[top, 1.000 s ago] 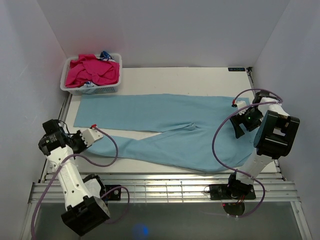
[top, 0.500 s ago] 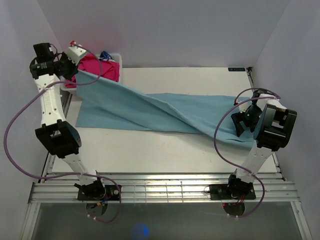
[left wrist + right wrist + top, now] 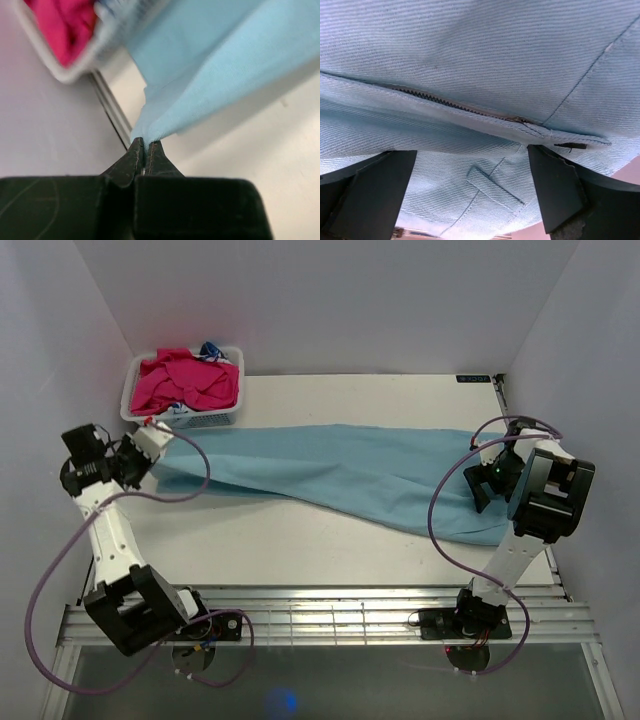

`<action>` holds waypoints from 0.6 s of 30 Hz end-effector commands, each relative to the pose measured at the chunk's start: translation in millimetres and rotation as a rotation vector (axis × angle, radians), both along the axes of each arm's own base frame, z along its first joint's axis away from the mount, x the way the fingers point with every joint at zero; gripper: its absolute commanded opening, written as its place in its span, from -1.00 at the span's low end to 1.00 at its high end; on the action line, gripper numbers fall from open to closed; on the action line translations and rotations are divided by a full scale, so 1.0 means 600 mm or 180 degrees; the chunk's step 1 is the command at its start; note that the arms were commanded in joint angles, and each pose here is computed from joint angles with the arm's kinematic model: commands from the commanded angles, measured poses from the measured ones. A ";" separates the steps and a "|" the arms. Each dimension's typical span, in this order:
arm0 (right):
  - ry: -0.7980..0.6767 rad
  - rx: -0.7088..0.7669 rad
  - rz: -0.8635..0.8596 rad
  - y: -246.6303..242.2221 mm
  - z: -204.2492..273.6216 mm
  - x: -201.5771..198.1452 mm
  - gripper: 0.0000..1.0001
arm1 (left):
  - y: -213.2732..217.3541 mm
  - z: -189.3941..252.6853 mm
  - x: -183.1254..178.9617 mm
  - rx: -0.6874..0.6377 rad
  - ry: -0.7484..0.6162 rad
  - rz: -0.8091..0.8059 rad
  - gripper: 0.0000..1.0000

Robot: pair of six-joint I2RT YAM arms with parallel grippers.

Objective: Fold and stack the trousers
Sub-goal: Flatten the trousers out

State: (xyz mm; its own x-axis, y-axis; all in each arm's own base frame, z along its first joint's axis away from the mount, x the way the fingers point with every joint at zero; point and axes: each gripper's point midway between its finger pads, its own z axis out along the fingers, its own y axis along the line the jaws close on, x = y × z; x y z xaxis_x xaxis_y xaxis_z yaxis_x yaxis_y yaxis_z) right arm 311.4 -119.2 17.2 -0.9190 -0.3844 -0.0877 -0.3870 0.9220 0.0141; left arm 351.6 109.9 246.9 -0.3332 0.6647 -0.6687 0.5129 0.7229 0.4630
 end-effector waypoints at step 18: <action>-0.0546 0.0034 0.1807 -0.011 0.151 -0.094 0.69 | 0.002 -0.263 -0.160 -0.0292 0.1197 -0.0040 -1.00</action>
State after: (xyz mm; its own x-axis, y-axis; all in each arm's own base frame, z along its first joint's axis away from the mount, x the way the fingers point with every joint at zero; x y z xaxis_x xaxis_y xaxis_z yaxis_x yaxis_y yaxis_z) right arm 293.6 -137.3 100.0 -0.7303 -0.6407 -0.2371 -0.6360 0.7643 -0.1065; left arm 212.8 96.1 56.3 -0.5777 0.6675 -0.4699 0.7087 0.6957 0.1169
